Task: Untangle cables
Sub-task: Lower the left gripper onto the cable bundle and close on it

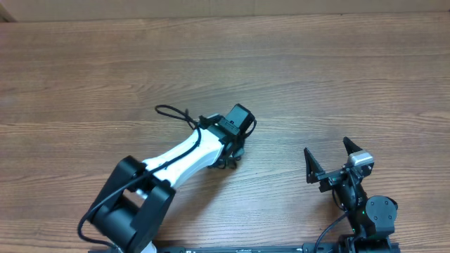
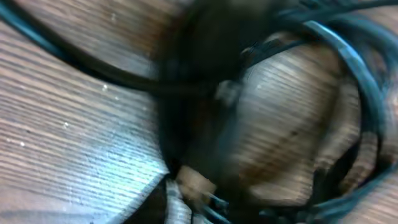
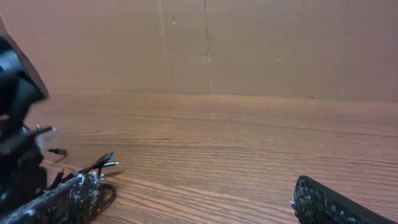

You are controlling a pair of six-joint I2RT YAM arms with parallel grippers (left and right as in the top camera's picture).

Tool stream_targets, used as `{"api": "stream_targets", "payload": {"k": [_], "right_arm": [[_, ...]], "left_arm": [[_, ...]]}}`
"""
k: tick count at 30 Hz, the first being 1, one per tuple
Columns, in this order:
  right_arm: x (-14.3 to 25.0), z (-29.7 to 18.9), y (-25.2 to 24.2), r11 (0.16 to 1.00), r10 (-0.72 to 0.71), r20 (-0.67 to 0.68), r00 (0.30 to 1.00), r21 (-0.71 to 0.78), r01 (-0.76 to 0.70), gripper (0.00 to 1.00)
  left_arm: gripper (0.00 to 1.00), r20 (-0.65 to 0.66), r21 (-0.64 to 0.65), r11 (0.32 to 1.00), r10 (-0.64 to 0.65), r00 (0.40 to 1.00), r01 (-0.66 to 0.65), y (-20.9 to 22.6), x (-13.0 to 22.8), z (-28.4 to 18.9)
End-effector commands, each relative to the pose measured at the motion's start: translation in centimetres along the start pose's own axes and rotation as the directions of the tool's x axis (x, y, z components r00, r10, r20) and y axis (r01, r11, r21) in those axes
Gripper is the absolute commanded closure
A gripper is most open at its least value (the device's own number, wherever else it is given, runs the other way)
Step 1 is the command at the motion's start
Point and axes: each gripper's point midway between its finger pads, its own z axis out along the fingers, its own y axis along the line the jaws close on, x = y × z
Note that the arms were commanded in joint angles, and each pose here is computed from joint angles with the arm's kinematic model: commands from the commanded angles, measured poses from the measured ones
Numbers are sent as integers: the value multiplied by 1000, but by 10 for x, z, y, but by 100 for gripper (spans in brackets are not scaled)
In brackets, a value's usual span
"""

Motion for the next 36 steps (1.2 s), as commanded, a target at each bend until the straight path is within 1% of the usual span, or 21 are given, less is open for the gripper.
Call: {"api": "stream_targets", "payload": {"k": [1,5,11,12,13,15,18,21,36], "right_arm": [[4,1,-1,1000,4,-4,1000,5,-4,0],[4,1,-1,1000,4,-4,1000,5,-4,0],[4,1,-1,1000,4,-4,1000,4,-4,0],[4,1,-1,1000,4,-4,1000,4,-4,0],[4,1,-1,1000,4,-4,1000,5,-4,0],[4,1,-1,1000,4,-4,1000,5,-4,0],[4,1,-1,1000,4,-4,1000,5,-4,0],[4,1,-1,1000,4,-4,1000,5,-4,0],[4,1,-1,1000,4,-4,1000,5,-4,0]], "left_arm": [[96,-72,45,993,115,991,-112,-9,9,3],[96,-48,69,971,234,971,-230,-8,-5,-16],[96,14,108,939,328,945,-328,-6,-25,-72],[96,44,126,909,394,918,-397,-9,-28,-87],[96,60,135,889,433,900,-437,-10,-27,-93],[96,79,142,852,498,864,-504,-10,-25,-100],[96,66,139,804,576,815,-579,-7,-19,-100],[96,38,127,806,579,814,-579,-1,-14,-98],[96,40,129,811,571,820,-571,-1,-15,-98]]}}
